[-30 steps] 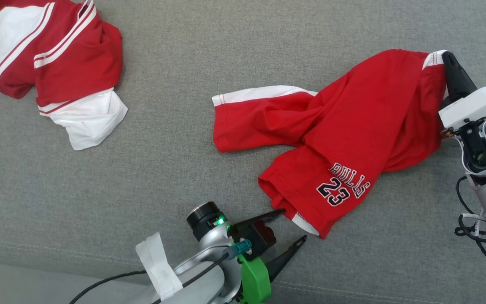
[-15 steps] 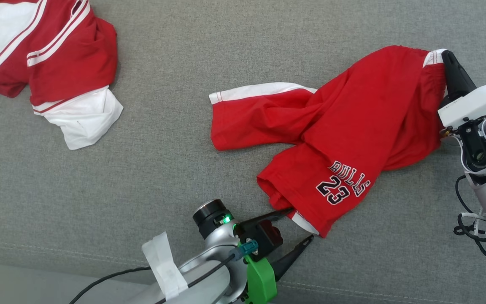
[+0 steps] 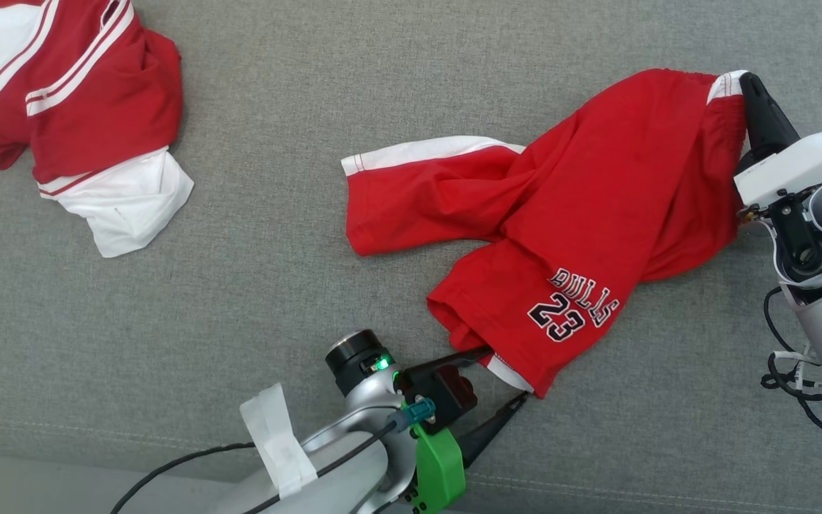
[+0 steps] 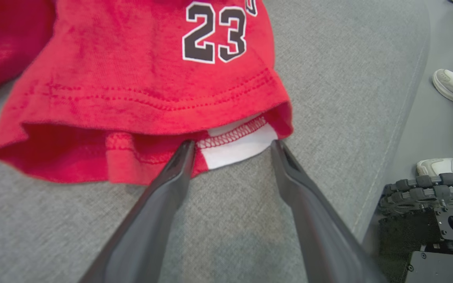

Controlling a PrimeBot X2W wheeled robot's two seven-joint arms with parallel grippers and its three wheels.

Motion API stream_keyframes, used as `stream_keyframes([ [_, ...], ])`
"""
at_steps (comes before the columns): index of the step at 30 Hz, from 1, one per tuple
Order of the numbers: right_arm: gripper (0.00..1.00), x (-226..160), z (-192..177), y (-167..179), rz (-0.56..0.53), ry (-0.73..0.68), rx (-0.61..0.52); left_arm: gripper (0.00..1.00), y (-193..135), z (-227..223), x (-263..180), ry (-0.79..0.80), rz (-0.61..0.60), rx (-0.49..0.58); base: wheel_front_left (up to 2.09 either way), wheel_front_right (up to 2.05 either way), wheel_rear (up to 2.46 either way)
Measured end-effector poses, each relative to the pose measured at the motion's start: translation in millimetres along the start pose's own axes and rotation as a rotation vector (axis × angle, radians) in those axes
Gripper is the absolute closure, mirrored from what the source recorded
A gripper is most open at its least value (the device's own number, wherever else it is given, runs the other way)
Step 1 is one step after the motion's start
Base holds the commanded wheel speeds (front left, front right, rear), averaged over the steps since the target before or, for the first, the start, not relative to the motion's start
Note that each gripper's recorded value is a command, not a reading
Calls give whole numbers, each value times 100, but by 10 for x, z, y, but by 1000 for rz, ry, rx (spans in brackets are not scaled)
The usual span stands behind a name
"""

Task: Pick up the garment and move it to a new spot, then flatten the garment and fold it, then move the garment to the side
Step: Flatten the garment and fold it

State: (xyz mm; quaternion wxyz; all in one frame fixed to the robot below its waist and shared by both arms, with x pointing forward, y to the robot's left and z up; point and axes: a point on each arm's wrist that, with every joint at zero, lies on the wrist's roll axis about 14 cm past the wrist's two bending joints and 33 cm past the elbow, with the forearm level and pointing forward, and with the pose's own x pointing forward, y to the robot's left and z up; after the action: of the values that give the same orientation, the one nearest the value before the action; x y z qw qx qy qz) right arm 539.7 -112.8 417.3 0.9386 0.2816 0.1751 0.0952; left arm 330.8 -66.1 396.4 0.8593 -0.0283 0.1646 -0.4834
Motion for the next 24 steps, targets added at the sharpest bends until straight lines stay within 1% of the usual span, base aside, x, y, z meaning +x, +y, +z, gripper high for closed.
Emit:
stream_keyframes([
  [1,100,-2,0,-5,-1,0,0,0,3,-2,4,1,-1,1,0,0,0],
  [2,100,-4,0,-9,-2,0,0,6,4,-2,8,2,-1,1,0,0,0],
  [4,100,-7,1,-19,-4,0,0,28,20,-4,14,4,0,5,0,0,0],
  [5,100,-8,2,-23,-5,-1,0,44,34,-2,17,5,1,7,0,0,0],
  [6,100,-10,3,-26,-6,-1,0,55,48,1,21,6,3,11,0,0,0],
  [10,100,-12,3,-42,-9,-2,1,75,68,-4,29,8,5,8,0,0,0],
  [12,100,-12,2,-50,-11,-2,1,77,70,-7,31,9,5,7,0,0,0],
  [15,100,-10,-1,-56,-12,-1,2,85,67,-8,34,8,4,4,0,0,0],
  [16,100,-10,-3,-57,-13,-1,2,100,68,-9,34,7,5,-3,0,0,0],
  [22,100,-3,-6,-63,-14,-1,4,100,66,1,39,2,7,-23,0,0,0],
  [24,100,0,-2,-62,-14,-3,5,100,68,36,44,-11,13,-55,0,0,0],
])
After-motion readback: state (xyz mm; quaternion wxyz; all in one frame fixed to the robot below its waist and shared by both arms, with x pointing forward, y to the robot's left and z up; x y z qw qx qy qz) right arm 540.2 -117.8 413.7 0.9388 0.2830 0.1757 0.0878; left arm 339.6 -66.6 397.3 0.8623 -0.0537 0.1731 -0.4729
